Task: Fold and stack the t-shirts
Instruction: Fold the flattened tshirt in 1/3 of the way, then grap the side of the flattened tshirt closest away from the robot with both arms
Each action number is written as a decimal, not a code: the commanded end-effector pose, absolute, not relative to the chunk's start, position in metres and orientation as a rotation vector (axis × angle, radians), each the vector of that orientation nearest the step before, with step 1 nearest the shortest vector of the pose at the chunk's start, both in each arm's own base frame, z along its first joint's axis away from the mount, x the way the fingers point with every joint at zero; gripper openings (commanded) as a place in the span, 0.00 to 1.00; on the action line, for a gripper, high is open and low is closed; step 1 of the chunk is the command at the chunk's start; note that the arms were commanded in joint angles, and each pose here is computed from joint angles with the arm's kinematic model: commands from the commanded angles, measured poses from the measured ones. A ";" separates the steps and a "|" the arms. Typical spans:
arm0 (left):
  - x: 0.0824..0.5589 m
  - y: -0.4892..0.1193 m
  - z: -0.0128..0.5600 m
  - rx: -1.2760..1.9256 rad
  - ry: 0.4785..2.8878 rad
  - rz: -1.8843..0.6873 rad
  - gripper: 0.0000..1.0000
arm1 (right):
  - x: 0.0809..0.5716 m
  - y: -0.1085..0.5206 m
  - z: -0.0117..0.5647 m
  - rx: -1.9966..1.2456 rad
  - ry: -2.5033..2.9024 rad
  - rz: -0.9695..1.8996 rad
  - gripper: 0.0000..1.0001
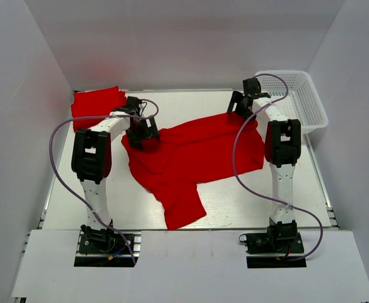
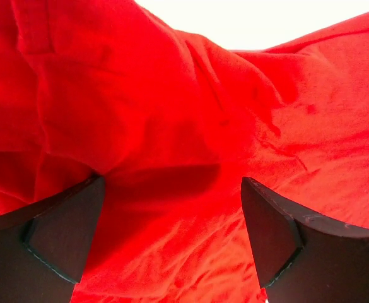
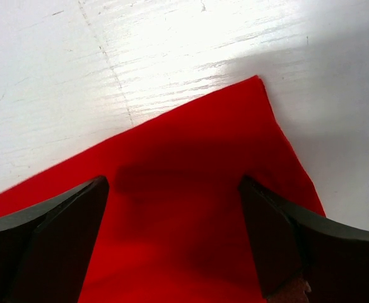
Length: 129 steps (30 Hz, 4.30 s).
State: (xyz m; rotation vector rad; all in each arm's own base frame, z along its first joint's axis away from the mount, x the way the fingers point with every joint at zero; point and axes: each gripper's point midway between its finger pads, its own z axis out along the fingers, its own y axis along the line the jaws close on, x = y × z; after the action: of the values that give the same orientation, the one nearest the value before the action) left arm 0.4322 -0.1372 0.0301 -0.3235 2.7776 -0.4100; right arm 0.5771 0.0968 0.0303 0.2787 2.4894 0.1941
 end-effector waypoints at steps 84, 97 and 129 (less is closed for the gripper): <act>0.193 -0.138 0.021 -0.059 2.869 -0.258 0.92 | 0.323 0.087 0.104 0.195 2.445 -0.071 0.90; 0.192 -0.132 -0.007 -0.066 2.925 -0.174 0.26 | 0.320 0.080 0.105 0.215 2.450 -0.115 0.90; 0.201 -0.139 0.016 -0.001 2.890 -0.224 0.00 | 0.355 0.085 0.044 0.257 2.578 -0.290 0.83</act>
State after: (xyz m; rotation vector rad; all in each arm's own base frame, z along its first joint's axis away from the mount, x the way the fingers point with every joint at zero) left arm 0.2005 -0.1385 0.0123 -0.0191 2.8875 -0.2293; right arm 0.3441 0.0869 0.0359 0.1926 2.6185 -0.2779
